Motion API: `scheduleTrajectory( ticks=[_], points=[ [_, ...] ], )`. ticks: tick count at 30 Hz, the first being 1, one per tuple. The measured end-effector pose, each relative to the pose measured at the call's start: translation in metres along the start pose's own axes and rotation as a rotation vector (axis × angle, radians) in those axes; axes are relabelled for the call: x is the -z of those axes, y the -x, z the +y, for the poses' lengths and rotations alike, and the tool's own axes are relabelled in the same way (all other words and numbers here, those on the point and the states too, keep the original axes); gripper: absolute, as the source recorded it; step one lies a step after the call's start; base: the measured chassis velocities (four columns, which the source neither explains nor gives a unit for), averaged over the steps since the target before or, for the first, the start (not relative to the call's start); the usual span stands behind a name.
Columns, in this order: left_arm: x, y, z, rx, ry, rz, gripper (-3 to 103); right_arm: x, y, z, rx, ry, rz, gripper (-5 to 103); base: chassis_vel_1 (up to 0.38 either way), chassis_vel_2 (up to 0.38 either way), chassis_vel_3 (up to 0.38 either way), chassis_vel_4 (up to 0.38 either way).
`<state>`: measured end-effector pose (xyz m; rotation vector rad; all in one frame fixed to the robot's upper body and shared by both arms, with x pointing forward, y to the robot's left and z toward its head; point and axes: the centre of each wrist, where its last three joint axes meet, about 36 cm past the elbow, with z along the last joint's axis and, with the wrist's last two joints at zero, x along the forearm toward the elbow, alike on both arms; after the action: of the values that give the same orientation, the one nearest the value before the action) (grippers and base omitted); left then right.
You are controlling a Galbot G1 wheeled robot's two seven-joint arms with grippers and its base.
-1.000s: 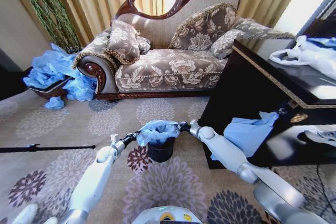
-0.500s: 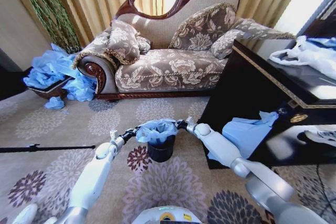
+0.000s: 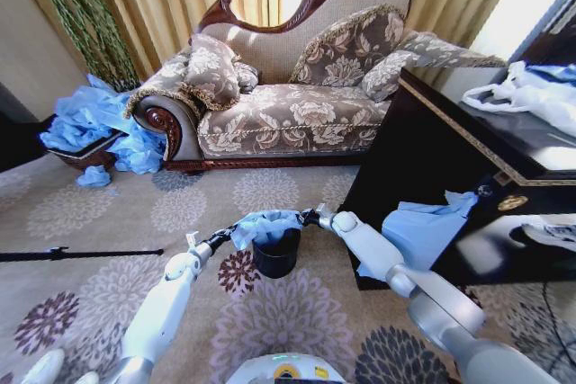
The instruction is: Place a garbage bag over the trash bin.
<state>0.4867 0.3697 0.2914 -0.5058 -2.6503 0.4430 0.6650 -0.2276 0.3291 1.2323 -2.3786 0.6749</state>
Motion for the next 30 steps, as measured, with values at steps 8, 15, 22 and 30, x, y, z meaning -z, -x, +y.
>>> scheduleTrajectory(
  ticks=[8,15,22,30],
  points=[
    [-0.013,-0.019,0.002,-0.029,0.021,0.022,0,-0.017,-0.025,0.008,0.03,-0.003,0.017,0,0.0,0.0,0.0,0.0],
    [-0.017,-0.03,0.003,-0.06,0.066,0.033,0,-0.029,-0.038,0.033,0.06,0.016,0.026,0,0.0,0.0,0.0,0.0],
    [-0.025,-0.04,0.004,-0.122,0.181,0.064,0,-0.049,-0.055,0.065,0.059,0.05,0.023,0,0.0,0.0,0.0,0.0],
    [-0.031,-0.038,0.009,-0.165,0.322,0.088,0,-0.061,-0.064,0.089,0.031,0.089,0.01,0,0.0,0.0,0.0,0.0]
  ],
)
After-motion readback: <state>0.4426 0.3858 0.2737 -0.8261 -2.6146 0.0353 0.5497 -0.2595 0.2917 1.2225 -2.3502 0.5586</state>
